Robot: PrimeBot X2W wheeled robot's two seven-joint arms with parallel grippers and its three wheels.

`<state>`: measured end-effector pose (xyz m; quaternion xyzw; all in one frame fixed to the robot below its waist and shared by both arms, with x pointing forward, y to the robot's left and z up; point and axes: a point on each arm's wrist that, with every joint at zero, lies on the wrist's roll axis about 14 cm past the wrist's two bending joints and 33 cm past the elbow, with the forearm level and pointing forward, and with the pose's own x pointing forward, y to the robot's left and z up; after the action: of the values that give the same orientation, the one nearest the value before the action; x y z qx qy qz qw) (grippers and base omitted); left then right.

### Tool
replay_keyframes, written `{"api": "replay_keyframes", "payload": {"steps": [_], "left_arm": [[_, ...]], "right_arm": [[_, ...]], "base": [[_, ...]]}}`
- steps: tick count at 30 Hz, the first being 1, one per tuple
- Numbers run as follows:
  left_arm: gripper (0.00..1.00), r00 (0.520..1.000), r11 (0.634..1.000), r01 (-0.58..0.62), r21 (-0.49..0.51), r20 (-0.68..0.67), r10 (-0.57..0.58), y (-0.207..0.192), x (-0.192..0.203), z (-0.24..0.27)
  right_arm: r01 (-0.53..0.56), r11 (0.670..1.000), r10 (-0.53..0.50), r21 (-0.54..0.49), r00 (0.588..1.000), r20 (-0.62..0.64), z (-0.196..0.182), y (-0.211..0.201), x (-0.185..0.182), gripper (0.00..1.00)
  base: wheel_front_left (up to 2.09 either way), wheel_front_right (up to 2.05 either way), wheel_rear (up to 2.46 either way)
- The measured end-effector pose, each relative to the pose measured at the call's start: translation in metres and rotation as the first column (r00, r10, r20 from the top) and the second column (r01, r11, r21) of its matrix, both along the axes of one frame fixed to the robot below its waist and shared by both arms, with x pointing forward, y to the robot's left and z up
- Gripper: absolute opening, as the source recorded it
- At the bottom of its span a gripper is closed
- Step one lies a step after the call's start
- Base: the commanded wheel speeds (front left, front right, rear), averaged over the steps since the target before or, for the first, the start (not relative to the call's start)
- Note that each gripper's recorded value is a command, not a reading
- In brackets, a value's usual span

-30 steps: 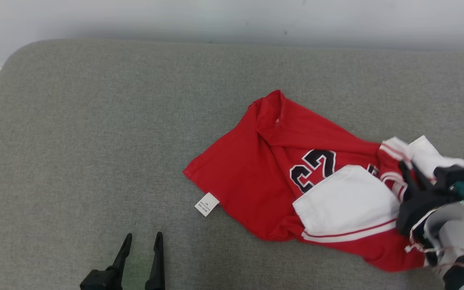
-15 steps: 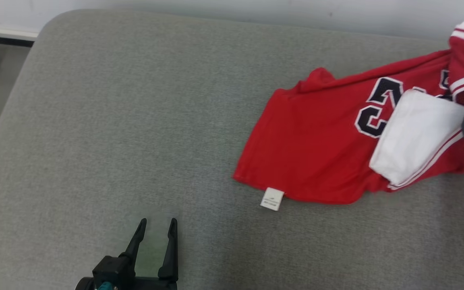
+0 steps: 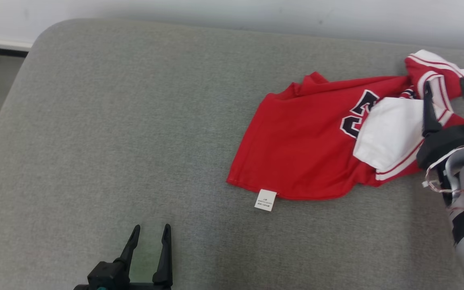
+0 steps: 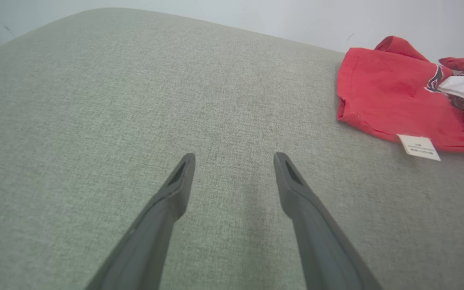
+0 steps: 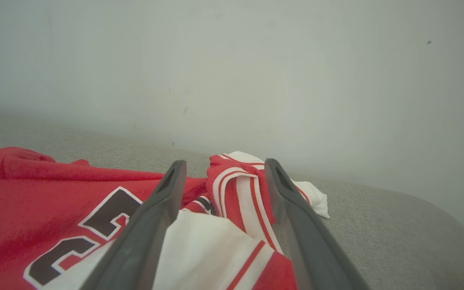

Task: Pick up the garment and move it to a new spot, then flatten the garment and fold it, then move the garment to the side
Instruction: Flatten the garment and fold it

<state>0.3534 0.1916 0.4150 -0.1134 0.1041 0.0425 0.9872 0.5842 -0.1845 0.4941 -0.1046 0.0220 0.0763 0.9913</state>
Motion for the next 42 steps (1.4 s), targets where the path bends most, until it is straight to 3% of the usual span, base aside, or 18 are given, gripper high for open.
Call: {"api": "replay_keyframes", "payload": {"steps": [7,13,17,27,30,36,42], "left_arm": [[1.00,0.998,0.998,0.059,-0.011,0.025,-0.059,-0.017,0.010,0.005],[1.00,0.995,0.996,0.086,-0.017,0.044,-0.085,-0.026,0.011,0.011],[1.00,0.996,0.997,0.077,-0.024,0.037,-0.076,-0.024,0.005,0.009],[1.00,0.998,0.998,0.055,-0.028,0.022,-0.055,-0.018,-0.002,0.005],[1.00,0.998,0.998,0.053,-0.027,0.023,-0.052,-0.018,-0.002,0.005],[1.00,0.998,0.998,0.054,-0.027,0.029,-0.053,-0.018,-0.002,0.007],[1.00,0.997,0.998,0.063,-0.025,0.037,-0.062,-0.019,-0.006,0.009]], "right_arm": [[-0.046,0.998,0.049,0.054,0.997,-0.057,-0.020,0.014,-0.039,1.00],[-0.176,0.979,0.183,0.103,0.981,-0.064,-0.022,0.062,-0.065,1.00],[-0.253,0.964,0.262,0.082,0.957,-0.121,-0.040,0.084,-0.084,1.00],[-0.263,0.964,0.264,0.030,0.945,-0.194,-0.060,0.080,-0.087,1.00],[-0.256,0.966,0.255,0.022,0.944,-0.210,-0.064,0.077,-0.088,0.85],[-0.231,0.973,0.232,0.027,0.949,-0.215,-0.064,0.072,-0.090,0.00],[-0.194,0.978,0.203,0.077,0.971,-0.127,-0.036,0.068,-0.091,0.00]], "base": [[0.00,0.00,0.00],[0.00,0.00,0.00],[0.00,0.00,0.00],[0.00,0.00,0.00],[0.00,0.00,0.00],[0.00,0.00,0.00],[0.00,0.00,0.00]]}}
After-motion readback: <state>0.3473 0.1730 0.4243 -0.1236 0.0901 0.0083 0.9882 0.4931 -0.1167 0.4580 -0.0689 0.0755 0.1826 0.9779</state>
